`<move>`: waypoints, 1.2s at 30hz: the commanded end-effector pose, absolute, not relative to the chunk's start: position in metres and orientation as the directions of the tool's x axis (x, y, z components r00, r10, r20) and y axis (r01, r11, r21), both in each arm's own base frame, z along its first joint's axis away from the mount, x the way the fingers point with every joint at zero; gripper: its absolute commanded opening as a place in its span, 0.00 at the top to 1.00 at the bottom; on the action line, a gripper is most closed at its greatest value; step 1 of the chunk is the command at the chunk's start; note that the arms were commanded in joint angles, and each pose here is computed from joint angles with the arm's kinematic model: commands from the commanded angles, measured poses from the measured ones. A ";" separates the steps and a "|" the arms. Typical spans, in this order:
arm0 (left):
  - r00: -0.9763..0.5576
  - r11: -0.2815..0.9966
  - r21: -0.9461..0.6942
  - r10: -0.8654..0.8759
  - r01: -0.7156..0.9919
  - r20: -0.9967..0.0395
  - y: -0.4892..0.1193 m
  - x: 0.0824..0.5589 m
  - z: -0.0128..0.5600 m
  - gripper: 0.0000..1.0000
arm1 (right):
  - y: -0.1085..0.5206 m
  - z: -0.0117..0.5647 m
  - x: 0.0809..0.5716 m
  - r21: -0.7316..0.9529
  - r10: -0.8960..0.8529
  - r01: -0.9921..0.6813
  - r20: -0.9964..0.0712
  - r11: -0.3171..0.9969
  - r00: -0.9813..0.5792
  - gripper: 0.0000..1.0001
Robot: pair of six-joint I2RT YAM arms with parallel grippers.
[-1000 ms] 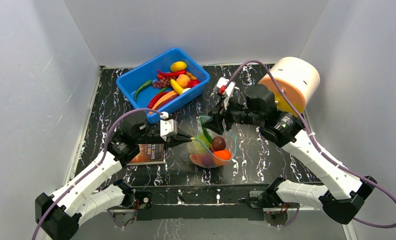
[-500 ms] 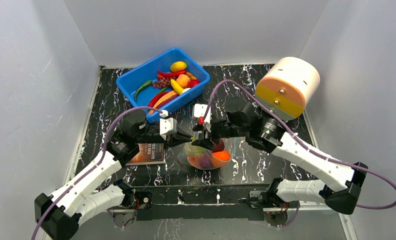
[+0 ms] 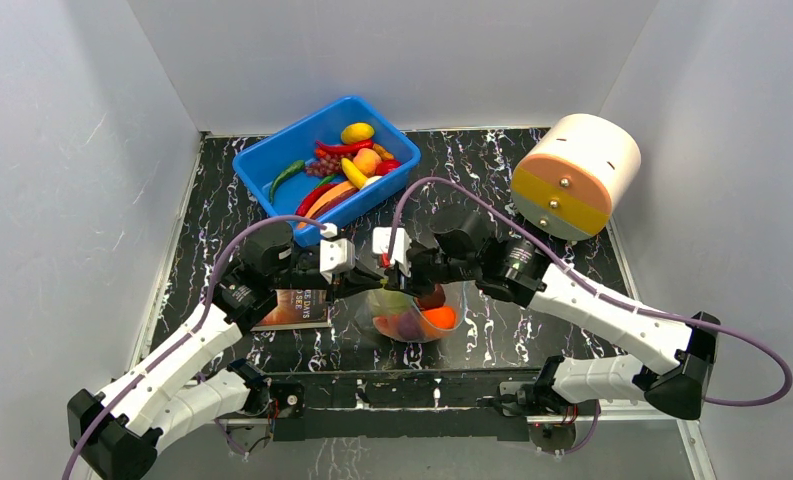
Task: Place the food in the zip-top bag and seal the zipper
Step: Zip the zipper food storage bag at the center of the board.
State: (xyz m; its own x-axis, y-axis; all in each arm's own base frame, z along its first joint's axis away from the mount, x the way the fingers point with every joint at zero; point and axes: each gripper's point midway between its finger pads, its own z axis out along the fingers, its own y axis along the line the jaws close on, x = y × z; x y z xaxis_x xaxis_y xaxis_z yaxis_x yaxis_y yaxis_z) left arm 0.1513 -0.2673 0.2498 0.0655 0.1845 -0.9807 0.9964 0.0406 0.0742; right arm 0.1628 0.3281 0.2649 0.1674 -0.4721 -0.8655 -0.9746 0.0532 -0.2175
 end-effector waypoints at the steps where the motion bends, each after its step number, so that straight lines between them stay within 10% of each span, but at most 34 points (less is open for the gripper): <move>1: 0.105 0.001 0.107 0.159 0.994 -0.982 -0.267 0.142 0.259 1.00 | 0.323 0.265 0.168 -0.272 -0.491 -0.960 -0.846 0.064 0.207 0.77; 10: 0.080 0.010 0.084 0.204 0.996 -0.976 -0.262 0.140 0.249 0.96 | 0.327 0.277 0.166 -0.306 -0.429 -0.950 -0.868 0.065 0.251 1.00; 36: 0.065 -0.027 0.061 0.204 0.998 -0.977 -0.263 0.134 0.256 1.00 | 0.343 0.283 0.162 -0.281 -0.374 -0.958 -0.897 0.066 0.237 0.78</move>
State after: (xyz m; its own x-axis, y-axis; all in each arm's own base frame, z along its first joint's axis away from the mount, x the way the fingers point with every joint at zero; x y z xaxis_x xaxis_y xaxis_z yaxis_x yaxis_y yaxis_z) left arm 0.1422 -0.2612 0.2399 0.0519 0.2344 -0.9708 0.9983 0.0144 0.0568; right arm 0.1555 0.3293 0.2548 0.1821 -0.4611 -0.8685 -0.9733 0.0410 -0.2259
